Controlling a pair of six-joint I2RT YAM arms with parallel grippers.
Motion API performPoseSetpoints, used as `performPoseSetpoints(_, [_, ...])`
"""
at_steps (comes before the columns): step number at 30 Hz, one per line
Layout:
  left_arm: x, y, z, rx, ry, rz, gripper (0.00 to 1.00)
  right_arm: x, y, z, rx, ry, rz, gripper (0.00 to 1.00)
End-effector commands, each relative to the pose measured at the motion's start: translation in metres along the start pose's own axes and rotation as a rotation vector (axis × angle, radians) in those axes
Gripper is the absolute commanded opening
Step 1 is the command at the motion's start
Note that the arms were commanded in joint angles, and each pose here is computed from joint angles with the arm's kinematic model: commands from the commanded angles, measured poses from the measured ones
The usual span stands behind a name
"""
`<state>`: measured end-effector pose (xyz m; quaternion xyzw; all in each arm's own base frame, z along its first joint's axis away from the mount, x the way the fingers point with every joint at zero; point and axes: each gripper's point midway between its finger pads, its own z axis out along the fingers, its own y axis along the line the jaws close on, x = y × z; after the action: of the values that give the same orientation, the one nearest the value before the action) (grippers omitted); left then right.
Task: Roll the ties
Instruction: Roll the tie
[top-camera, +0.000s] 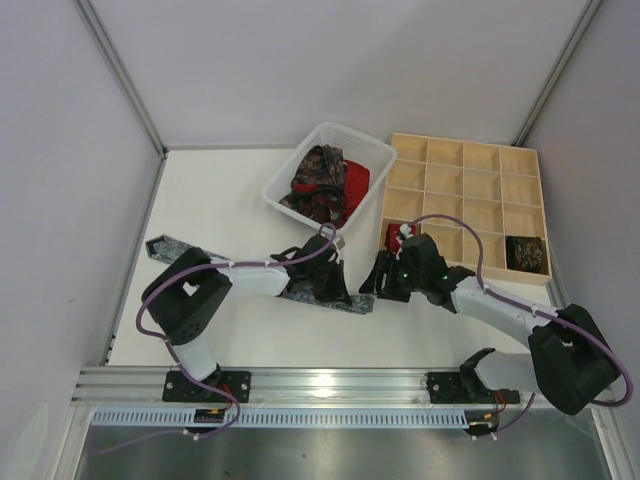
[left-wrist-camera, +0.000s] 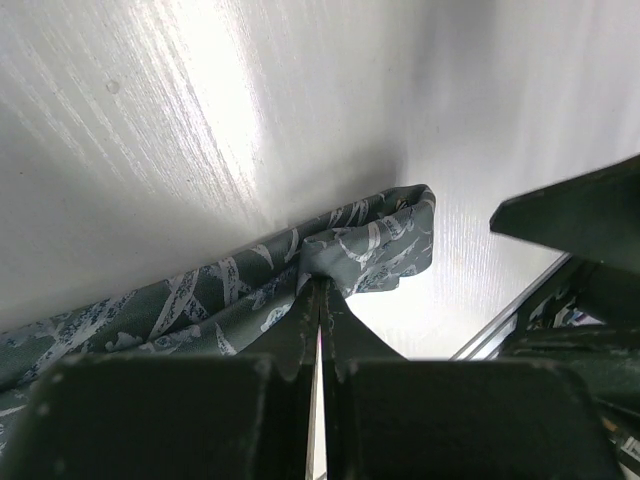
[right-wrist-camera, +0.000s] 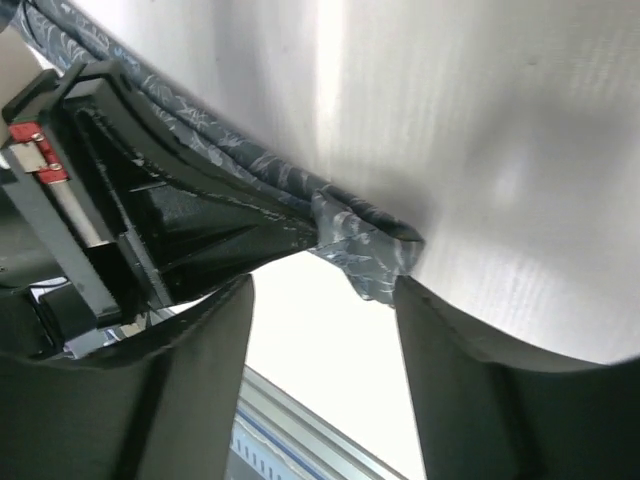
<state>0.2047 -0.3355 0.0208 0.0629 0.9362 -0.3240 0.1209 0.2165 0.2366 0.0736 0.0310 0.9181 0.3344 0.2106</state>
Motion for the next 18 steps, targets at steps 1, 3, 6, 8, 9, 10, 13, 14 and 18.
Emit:
performPoseSetpoints(1, [0.021, 0.036, 0.007, -0.110, 0.051, -0.025, 0.01, 0.008, -0.023, -0.003, 0.043, 0.014, 0.024, 0.66])
performPoseSetpoints(3, [0.023, 0.038, 0.008, -0.111, 0.054, -0.025, 0.01, 0.011, -0.023, 0.001, 0.008, 0.031, 0.040, 0.66])
performPoseSetpoints(6, [0.025, 0.039, 0.008, -0.111, 0.058, -0.025, 0.01, 0.019, -0.029, 0.008, -0.016, 0.057, 0.071, 0.67])
performPoseSetpoints(8, [0.026, 0.041, 0.008, -0.114, 0.061, -0.026, 0.01, 0.028, -0.036, 0.013, -0.014, 0.090, 0.091, 0.67])
performPoseSetpoints(9, [0.026, 0.042, 0.008, -0.116, 0.059, -0.025, 0.01, 0.023, -0.031, 0.016, -0.045, 0.068, 0.088, 0.67])
performPoseSetpoints(10, [0.027, 0.043, 0.007, -0.117, 0.060, -0.026, 0.01, 0.026, -0.034, 0.019, -0.044, 0.076, 0.097, 0.66])
performPoseSetpoints(13, [0.029, 0.047, 0.007, -0.119, 0.065, -0.032, 0.01, 0.030, -0.033, 0.024, -0.077, 0.089, 0.124, 0.65])
performPoseSetpoints(14, [0.029, 0.048, 0.007, -0.119, 0.063, -0.032, 0.01, 0.035, -0.034, 0.027, -0.079, 0.109, 0.137, 0.65])
performPoseSetpoints(18, [0.029, 0.047, 0.007, -0.113, 0.060, -0.031, 0.01, 0.037, -0.036, 0.029, -0.078, 0.114, 0.154, 0.62])
